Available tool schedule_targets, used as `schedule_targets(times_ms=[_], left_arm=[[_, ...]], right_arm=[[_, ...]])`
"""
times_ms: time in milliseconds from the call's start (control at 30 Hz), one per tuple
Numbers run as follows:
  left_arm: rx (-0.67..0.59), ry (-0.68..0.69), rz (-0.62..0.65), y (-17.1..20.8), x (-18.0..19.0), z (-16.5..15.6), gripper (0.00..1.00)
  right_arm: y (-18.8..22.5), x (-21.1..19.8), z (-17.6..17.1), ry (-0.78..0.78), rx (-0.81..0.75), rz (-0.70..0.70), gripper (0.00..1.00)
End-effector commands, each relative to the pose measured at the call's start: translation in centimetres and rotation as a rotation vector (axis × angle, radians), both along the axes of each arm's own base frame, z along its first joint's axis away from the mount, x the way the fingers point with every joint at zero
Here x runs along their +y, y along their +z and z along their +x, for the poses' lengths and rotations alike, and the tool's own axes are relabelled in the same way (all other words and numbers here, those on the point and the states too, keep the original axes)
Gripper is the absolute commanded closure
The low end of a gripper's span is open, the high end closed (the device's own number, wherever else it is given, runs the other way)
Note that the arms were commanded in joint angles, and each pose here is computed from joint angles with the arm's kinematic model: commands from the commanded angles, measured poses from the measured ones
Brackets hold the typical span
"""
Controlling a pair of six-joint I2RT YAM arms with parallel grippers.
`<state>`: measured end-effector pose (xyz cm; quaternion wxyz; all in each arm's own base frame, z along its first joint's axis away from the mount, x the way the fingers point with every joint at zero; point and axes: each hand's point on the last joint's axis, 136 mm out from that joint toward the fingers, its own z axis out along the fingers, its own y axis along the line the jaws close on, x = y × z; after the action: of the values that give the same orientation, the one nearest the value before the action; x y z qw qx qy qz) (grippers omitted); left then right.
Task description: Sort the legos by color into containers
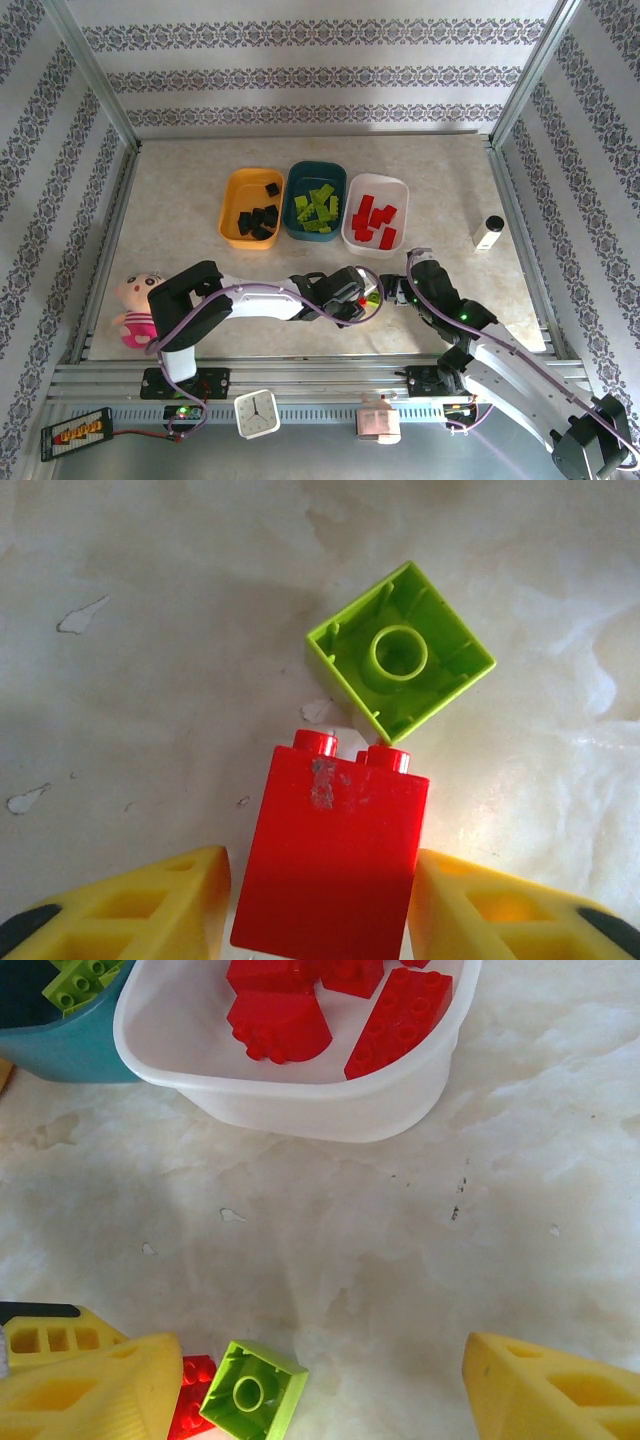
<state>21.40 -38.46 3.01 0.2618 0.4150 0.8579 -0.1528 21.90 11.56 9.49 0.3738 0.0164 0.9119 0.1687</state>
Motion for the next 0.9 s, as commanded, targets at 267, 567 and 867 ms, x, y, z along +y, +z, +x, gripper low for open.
schedule_targets(times_ms=[267,567,867], left_arm=[[-0.018,-0.033,-0.079,1.8,-0.1,-1.2,0.76],[-0.071,0.076,-0.190,6.8,1.7,1.2,0.80],[-0.108,0.206,-0.348,12.7,1.4,9.4,0.80]], right_arm=[[1.4,0.3,0.7,-0.014,-0.042,0.048,0.26],[1.3,0.0,0.8,-0.036,-0.040,0.050,0.25],[1.5,-0.1,0.8,-0.043,-0.034,0.045,0.25]])
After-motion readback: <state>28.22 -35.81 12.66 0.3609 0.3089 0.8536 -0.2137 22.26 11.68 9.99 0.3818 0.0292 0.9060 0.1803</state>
